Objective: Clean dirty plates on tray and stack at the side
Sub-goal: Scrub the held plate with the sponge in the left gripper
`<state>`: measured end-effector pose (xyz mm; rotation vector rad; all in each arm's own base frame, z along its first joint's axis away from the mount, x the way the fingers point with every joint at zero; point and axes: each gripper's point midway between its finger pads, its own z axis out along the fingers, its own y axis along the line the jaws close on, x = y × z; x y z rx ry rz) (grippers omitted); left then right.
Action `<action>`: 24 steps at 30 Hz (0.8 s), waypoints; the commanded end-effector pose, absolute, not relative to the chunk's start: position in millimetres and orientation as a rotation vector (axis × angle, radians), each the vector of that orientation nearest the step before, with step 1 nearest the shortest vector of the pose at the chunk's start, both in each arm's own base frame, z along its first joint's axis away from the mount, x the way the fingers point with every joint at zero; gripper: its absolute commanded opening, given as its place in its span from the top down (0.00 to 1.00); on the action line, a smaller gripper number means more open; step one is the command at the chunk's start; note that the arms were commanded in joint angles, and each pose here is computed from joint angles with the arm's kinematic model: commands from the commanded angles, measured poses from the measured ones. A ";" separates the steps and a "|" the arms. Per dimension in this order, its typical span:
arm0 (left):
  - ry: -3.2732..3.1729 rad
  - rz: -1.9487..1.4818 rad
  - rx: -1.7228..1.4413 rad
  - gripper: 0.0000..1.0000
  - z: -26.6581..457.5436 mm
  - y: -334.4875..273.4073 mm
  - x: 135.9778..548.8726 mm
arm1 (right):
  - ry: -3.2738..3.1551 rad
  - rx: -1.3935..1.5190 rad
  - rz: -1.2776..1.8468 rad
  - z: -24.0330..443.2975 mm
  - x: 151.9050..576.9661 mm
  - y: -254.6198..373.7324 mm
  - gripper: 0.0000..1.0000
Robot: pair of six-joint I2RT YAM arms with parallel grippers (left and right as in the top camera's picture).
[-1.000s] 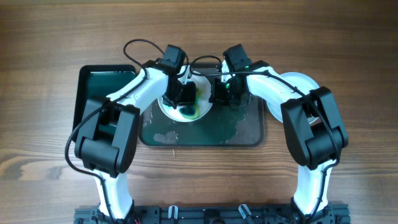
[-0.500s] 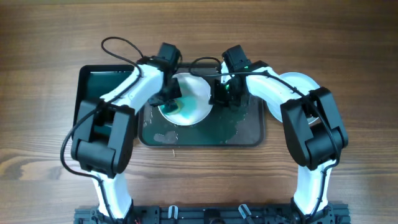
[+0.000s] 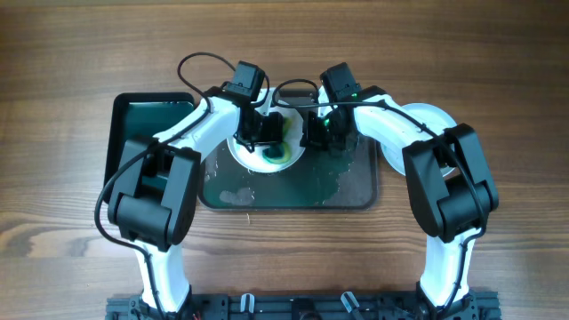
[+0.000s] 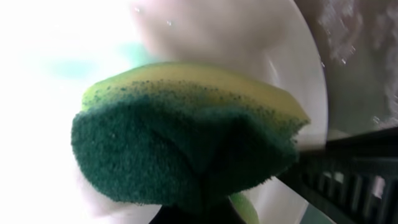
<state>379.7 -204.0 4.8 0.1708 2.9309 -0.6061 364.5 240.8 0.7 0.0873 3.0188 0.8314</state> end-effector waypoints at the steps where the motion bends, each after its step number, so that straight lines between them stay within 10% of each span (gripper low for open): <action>1: 2.829 0.070 -0.074 0.96 -10.3 -123.6 414.7 | 3.063 0.068 0.800 -13.4 356.3 238.5 0.96; 8: 2.763 0.620 -0.372 0.96 1.7 -50.8 384.9 | 3.062 0.069 0.801 -13.3 356.4 238.5 0.96; 17: 3.108 -0.095 -0.385 0.96 -2.1 -138.8 352.8 | 3.062 0.069 0.799 -13.3 356.6 238.4 0.96; 24: 2.959 0.031 -0.428 0.96 56.1 -110.5 383.3 | 3.064 0.080 0.793 -13.5 356.8 237.8 0.96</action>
